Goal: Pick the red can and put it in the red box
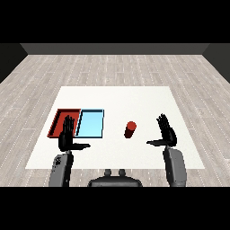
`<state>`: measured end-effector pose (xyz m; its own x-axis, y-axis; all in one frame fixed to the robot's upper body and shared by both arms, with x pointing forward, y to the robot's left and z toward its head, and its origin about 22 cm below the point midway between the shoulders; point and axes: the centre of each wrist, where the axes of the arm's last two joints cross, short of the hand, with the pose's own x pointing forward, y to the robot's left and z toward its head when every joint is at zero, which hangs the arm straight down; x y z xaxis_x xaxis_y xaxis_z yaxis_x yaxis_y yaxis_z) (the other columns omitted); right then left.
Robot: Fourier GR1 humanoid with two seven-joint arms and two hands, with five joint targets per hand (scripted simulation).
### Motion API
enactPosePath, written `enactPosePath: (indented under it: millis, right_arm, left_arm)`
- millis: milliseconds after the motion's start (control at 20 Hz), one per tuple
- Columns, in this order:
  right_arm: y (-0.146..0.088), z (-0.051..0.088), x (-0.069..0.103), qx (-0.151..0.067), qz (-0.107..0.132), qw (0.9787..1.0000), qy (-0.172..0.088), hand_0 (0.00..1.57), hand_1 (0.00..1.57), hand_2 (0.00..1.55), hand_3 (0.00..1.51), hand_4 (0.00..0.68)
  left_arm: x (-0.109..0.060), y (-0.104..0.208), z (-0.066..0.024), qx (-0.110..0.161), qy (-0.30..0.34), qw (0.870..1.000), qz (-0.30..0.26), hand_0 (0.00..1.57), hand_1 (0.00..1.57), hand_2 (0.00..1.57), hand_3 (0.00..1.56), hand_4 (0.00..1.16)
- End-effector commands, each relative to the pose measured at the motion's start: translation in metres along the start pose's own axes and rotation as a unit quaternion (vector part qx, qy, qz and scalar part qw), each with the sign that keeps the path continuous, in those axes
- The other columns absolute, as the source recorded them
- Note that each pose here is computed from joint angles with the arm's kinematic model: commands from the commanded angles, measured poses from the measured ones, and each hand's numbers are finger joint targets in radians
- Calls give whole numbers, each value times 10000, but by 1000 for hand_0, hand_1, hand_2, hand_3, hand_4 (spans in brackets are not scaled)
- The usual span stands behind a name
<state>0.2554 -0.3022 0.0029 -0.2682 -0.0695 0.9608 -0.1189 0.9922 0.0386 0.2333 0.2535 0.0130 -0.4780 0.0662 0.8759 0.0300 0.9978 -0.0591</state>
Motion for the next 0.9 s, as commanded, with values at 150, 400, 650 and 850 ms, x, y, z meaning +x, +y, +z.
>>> enactPosePath:
  millis: [150, 400, 650, 850]
  right_arm:
    - [33, 2, -215, 17, -535, 9982, 259, 0, 0, 0, 0, 0]
    - [375, -21, -401, 27, -750, 9967, 305, 0, 0, 0, 0, 0]
    - [393, -268, -590, 59, -712, 9962, 496, 0, 0, 0, 0, 0]
    - [536, -60, -624, 12, -878, 9950, 486, 0, 0, 0, 0, 0]
  left_arm:
    - [8, 175, 42, 116, 1, 9999, -54, 0, 0, 0, 0, 0]
    - [-144, 99, -100, 56, 0, 10000, 13, 0, 0, 0, 0, 0]
    - [34, 12, -92, 87, -39, 10000, 29, 0, 0, 0, 0, 0]
    - [-256, -3, -62, -9, 30, 10000, 27, 0, 0, 0, 0, 0]
